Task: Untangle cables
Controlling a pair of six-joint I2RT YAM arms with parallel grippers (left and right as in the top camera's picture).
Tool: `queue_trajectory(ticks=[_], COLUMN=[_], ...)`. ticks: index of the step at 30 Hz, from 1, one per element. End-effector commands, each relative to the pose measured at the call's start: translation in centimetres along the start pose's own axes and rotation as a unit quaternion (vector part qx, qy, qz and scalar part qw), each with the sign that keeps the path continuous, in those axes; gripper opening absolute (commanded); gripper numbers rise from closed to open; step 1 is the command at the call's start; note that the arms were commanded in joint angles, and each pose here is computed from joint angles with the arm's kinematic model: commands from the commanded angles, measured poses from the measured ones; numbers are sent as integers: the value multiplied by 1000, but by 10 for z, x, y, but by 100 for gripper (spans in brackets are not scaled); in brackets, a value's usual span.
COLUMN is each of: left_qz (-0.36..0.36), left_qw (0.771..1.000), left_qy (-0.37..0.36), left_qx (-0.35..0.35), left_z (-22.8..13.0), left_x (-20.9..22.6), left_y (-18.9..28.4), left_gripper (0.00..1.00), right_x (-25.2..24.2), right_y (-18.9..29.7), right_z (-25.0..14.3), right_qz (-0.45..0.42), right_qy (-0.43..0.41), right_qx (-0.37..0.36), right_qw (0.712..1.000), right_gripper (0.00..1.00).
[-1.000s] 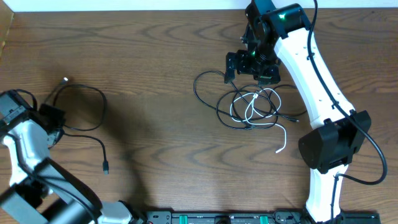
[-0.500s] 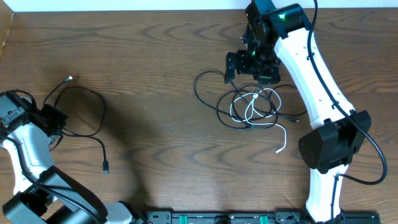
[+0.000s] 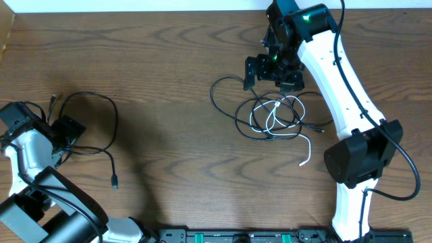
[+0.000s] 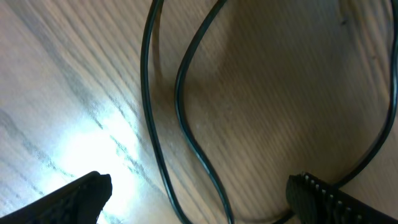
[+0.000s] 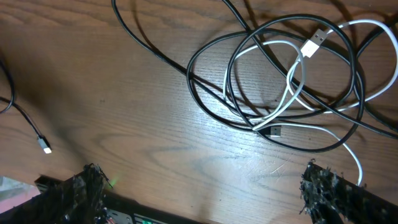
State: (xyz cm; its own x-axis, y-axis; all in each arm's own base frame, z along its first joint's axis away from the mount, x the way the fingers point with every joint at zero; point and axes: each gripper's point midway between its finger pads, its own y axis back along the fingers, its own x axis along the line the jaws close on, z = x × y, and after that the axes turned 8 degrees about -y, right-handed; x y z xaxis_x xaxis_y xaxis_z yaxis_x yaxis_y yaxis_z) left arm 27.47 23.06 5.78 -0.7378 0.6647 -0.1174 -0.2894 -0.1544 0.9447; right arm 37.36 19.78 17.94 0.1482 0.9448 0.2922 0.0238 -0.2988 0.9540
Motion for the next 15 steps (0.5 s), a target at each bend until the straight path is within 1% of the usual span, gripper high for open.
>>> queue_trajectory(ticks=[1, 3, 5, 9, 15], left_qz=[-10, -35, -56, -70, -78], left_qw=[998, 996, 994, 993, 981], left_qy=[-11, -15, -20, -42, -171], left_qx=[-58, -80, -92, -82, -43], left_z=[30, 36, 38, 30, -2], left_x=[-9, -18, -27, -44, -91], left_y=[36, 51, 61, 62, 42], left_gripper=[95, 91, 83, 78, 76], right_x=[5, 5, 5, 5, 5], right_y=[14, 14, 14, 14, 14], right_z=[-3, -3, -3, -3, -3], right_qz=[8, 8, 8, 8, 8], right_qy=[13, 13, 13, 13, 13], right_qx=[-16, -16, -16, -16, -16], right_qw=[1000, 1000, 1000, 1000, 1000], right_gripper=[99, 99, 99, 99, 99])
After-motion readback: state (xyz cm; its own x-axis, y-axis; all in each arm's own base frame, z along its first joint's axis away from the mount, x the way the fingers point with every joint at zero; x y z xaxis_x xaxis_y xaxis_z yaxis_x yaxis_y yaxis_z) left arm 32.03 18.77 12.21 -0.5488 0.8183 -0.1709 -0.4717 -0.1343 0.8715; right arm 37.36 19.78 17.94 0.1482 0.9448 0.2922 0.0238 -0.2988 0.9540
